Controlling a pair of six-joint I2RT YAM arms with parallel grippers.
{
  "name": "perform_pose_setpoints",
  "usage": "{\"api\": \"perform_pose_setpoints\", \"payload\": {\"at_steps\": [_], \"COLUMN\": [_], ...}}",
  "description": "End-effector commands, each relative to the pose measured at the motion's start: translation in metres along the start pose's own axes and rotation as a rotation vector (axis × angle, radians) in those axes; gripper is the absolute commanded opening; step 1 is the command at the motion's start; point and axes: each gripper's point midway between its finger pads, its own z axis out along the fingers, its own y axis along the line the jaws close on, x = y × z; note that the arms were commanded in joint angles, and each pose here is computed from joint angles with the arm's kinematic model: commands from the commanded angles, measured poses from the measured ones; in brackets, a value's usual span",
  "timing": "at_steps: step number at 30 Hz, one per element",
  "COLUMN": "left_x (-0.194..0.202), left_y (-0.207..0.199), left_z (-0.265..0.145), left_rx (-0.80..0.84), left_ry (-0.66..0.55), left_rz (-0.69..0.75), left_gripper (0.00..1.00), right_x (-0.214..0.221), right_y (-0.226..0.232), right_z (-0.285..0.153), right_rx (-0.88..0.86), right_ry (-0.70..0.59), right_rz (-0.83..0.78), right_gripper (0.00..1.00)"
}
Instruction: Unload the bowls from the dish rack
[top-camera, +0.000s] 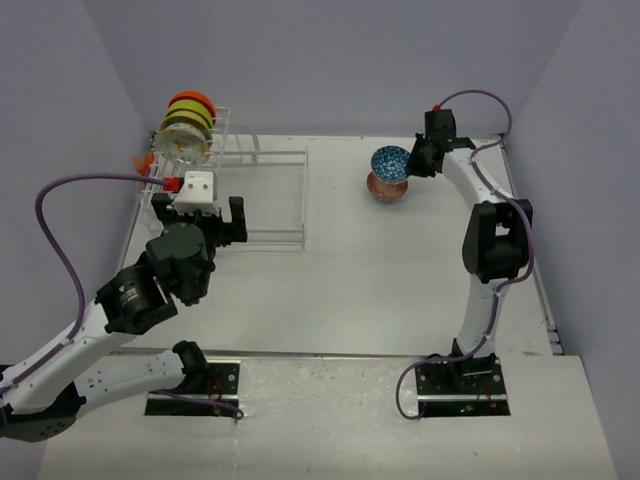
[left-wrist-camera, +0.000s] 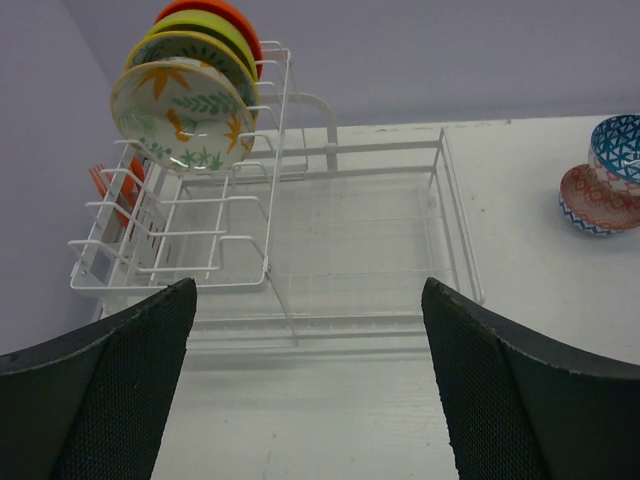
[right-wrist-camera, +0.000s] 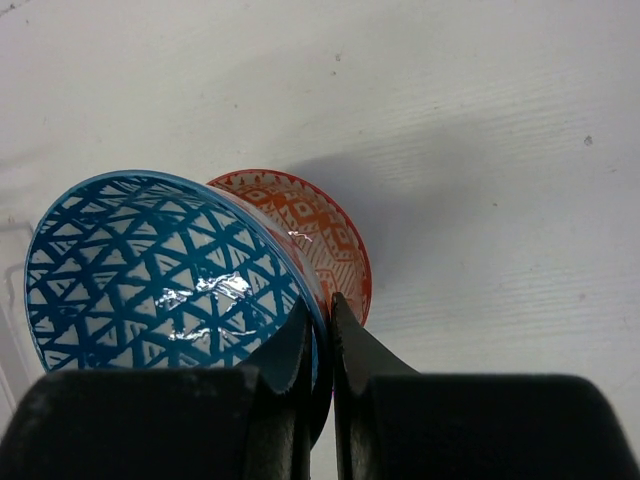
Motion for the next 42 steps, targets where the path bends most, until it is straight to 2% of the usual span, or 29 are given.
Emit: {"api": "perform_pose_setpoints", "payload": {"at_steps": [1,5,10,16,24,35,37,42], "left_x": [-0.014,-0.016,-0.019,-0.016,-0.012,-0.009,-0.009,-0.008], "left_y": [0.014,0.016,0.022,0.021,0.02,0.016,0.017,0.017], "left_z": [-0.007,-0.008,-0.011,-0.001,0.007,0.014,0.015,0.017], "left_rx": [-0.028,-0.026,-0.028,-0.011,0.003,0.02,0.021,0.025], "left_ry": [-0.059,-0.064,-0.086,-0.082,-0.071,-0.063,-0.06,-0.058], "left_rz": [-0.072,-0.085,-0.138,-0.167,-0.166,-0.156,-0.154,-0.152], "left_gripper": [0.94,1.0,1.0,1.0,1.0,1.0,1.0,1.0], "right_x": [-0.025,-0.02,-0.008,0.001,0.002,0.01,0.01,0.009], "right_y": [0.019,0.015,0.015,0.016,0.016,0.012,0.013,0.012], "right_z": [-0.007,-0.002,0.004,0.008,0.014,0.022,0.022,0.02], "right_rx": [-0.066,-0.058,-0.07,-0.09,-0.094,-0.084,-0.085,-0.079], "right_ry": [-0.06,-0.046,-0.008,0.023,0.03,0.062,0.062,0.059], "right_rz": [0.006,-0.009,-0.019,-0.025,-0.039,-0.048,-0.05,-0.056], "right_gripper": [0.03,0.06,0.07,0.14,0.12,0.15,0.17,0.29]}}
